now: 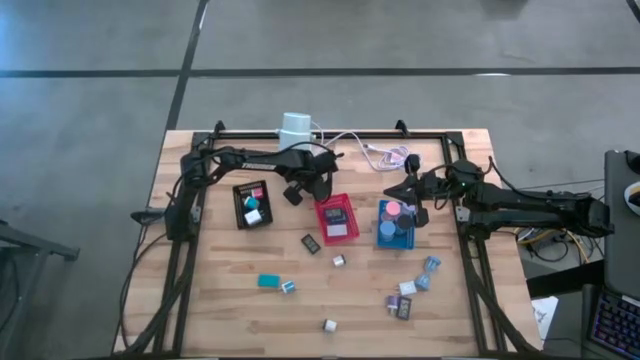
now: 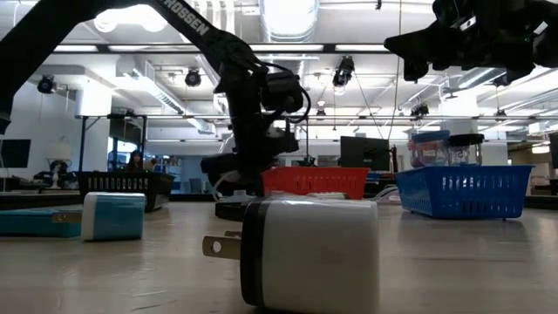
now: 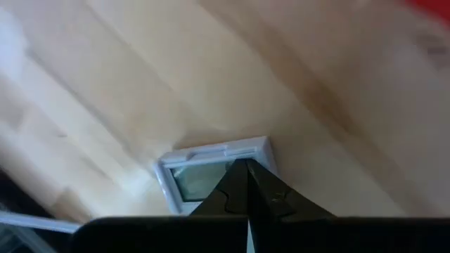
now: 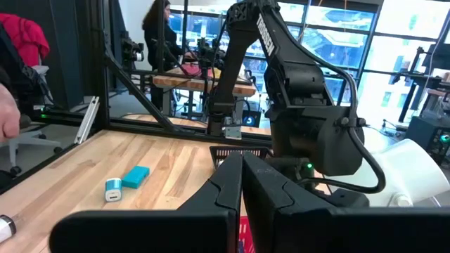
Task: Pick & Place Office items
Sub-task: Put the white digital clock into the red bin
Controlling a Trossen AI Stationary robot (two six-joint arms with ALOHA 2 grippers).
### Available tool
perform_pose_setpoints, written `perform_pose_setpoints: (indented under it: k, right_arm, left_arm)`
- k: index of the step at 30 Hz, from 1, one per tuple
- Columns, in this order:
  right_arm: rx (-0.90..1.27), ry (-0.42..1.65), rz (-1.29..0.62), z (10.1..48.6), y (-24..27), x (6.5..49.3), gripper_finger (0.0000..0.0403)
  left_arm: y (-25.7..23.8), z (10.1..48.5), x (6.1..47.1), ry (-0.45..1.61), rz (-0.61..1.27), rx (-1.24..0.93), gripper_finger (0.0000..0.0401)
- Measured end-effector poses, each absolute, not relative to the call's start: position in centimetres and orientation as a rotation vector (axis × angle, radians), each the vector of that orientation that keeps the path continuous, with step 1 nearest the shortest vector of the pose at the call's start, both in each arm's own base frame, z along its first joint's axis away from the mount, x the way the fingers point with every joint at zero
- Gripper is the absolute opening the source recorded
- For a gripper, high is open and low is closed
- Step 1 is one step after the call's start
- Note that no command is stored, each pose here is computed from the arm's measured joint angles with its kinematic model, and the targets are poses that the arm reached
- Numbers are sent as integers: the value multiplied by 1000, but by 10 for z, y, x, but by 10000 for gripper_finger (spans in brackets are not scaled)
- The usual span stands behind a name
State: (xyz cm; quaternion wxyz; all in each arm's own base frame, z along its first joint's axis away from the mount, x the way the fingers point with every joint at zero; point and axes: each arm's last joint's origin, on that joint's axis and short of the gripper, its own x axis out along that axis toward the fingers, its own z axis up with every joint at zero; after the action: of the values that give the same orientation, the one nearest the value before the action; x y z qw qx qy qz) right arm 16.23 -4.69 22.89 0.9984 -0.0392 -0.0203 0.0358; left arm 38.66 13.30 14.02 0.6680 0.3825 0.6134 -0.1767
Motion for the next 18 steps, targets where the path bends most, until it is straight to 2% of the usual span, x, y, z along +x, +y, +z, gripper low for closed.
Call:
perform_pose_setpoints:
  k: [8,18]
  right_arm:
    - [-79,-41,71,229,-47,162,8]
    - [-79,-41,71,229,-47,162,8]
  left_arm:
    - [123,140,380,1438,-424,744,0]
    - [93,140,374,1519,-561,698,0]
